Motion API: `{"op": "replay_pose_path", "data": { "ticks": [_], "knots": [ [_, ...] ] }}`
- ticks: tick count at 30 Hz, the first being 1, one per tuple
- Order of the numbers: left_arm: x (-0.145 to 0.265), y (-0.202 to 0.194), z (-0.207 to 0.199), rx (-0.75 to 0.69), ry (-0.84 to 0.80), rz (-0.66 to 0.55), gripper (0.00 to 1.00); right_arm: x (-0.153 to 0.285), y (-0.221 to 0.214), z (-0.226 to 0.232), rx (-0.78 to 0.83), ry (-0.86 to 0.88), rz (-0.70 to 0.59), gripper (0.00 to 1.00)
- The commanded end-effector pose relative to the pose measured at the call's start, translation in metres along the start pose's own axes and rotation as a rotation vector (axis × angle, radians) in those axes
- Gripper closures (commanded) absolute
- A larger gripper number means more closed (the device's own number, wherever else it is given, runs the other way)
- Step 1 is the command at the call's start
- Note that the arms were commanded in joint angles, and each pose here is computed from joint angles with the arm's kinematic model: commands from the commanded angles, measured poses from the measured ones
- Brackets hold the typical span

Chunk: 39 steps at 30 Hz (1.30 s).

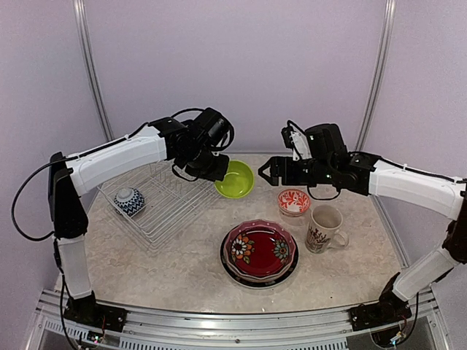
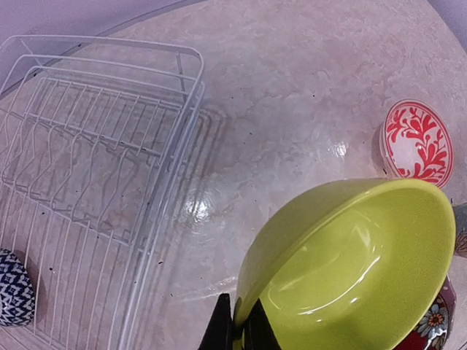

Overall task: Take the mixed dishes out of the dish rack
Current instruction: Pass from the left arm to the right, then place the bowl in the bowl.

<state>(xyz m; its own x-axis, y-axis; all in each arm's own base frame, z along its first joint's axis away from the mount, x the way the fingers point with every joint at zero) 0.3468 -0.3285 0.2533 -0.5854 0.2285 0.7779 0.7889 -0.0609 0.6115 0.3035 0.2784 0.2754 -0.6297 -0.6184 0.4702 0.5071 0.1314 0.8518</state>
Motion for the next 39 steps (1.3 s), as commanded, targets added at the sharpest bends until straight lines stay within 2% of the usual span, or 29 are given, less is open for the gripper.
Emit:
{"op": "replay_pose_path", "data": {
  "ticks": [1,9,13,15,16,17,19,21,23,28,33,39],
  "knots": [
    [0.0,-0.007,-0.023,-0.038,-0.009,-0.004,1.0,-0.016,0.0,0.004,-0.005,-0.012,0.008,0.18],
    [0.004,-0.02,-0.043,-0.098,-0.026,0.011,1.0,-0.061,-0.033,0.004,0.042,-0.116,0.185,0.37],
    [-0.001,-0.027,-0.04,-0.11,-0.009,0.025,0.96,-0.071,-0.04,0.009,0.079,-0.156,0.22,0.59],
    [-0.002,-0.028,-0.037,-0.117,0.01,0.029,0.94,-0.074,-0.038,0.009,0.079,-0.167,0.22,0.74],
    [-0.002,-0.029,-0.035,-0.121,0.019,0.033,0.92,-0.074,-0.036,0.01,0.078,-0.167,0.218,0.85],
    [-0.002,-0.03,-0.034,-0.126,0.024,0.034,0.88,-0.075,-0.035,0.011,0.079,-0.162,0.215,0.93],
    [0.001,-0.031,-0.033,-0.139,0.016,0.031,0.72,-0.075,-0.033,0.012,0.074,-0.153,0.196,1.0],
    [0.006,-0.031,-0.031,-0.146,0.003,0.02,0.5,-0.075,-0.029,0.012,0.07,-0.156,0.176,1.0],
    [0.02,-0.025,-0.026,-0.139,-0.015,-0.012,0.34,-0.074,-0.02,0.013,0.064,-0.156,0.154,1.0],
    [0.051,-0.006,-0.002,-0.089,-0.042,-0.083,0.11,-0.063,-0.008,-0.002,0.041,-0.224,0.116,1.0],
    [0.091,0.017,0.037,-0.011,-0.075,-0.141,0.01,-0.041,-0.012,-0.05,-0.024,-0.424,0.15,1.0],
    [0.144,0.033,0.079,0.076,-0.143,-0.207,0.01,-0.025,-0.03,-0.099,-0.04,-0.518,0.289,1.0]
  ]
}}
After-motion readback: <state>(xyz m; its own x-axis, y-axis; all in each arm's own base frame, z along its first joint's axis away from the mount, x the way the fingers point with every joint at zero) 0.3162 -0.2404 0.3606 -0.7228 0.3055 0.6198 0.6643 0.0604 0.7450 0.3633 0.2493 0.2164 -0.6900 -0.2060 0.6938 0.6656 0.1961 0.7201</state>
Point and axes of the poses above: each gripper's point midway between its finger pads, its own x axis back along the fingers, its own z axis along the line the jaws close on, y = z × x, the point moved 5 cm from there along x, back along the fingers, and after that the axes turned 12 degrees about x, right-handed, at the moved point
